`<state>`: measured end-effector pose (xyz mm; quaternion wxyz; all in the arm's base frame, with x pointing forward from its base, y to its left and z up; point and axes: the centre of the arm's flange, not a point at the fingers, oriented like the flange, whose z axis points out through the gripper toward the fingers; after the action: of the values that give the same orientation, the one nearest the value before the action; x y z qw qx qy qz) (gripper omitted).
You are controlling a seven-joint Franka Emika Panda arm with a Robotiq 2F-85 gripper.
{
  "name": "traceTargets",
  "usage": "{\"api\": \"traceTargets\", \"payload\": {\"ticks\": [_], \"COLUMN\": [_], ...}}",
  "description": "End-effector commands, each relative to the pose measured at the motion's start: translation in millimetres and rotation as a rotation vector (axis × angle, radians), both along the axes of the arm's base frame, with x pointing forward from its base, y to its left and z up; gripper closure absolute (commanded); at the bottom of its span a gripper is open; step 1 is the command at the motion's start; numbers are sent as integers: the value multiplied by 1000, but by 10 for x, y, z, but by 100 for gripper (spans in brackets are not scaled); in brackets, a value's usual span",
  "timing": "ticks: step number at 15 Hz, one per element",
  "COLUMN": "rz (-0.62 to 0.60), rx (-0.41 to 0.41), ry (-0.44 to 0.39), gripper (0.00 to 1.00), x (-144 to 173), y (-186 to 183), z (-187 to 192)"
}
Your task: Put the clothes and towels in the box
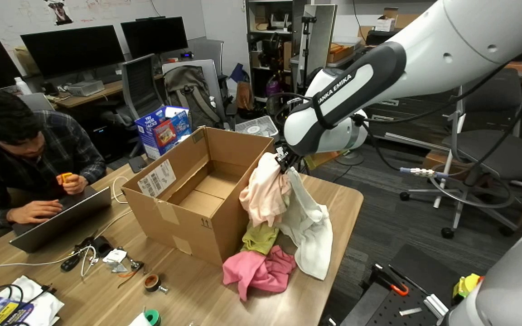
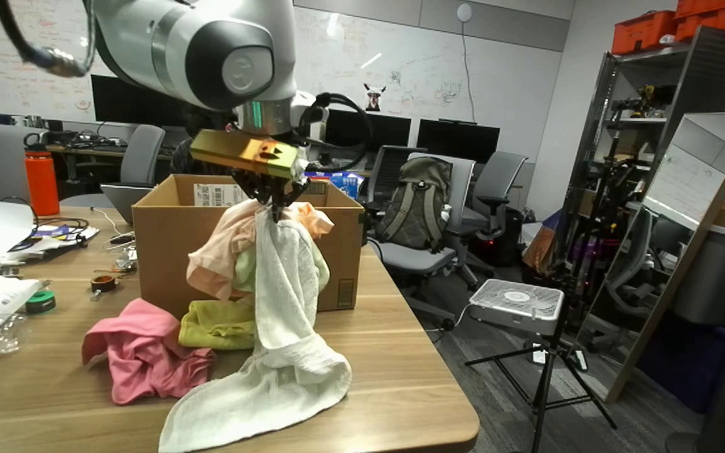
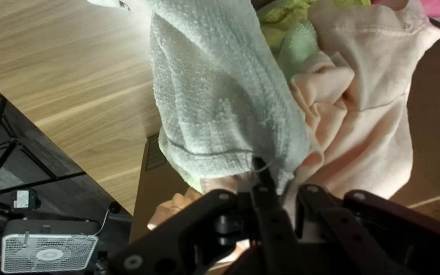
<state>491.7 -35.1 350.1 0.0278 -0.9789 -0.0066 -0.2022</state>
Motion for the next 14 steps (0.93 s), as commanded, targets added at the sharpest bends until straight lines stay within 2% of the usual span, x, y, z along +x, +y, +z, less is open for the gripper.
{"api": "traceTargets", "payload": {"ticks": [1, 14], "rz": [-18, -70], "rx": [11, 93], "ry": [-66, -198], "gripper": [97, 97], "x": [-240, -499], "y": [226, 908], "z": [514, 1632]}}
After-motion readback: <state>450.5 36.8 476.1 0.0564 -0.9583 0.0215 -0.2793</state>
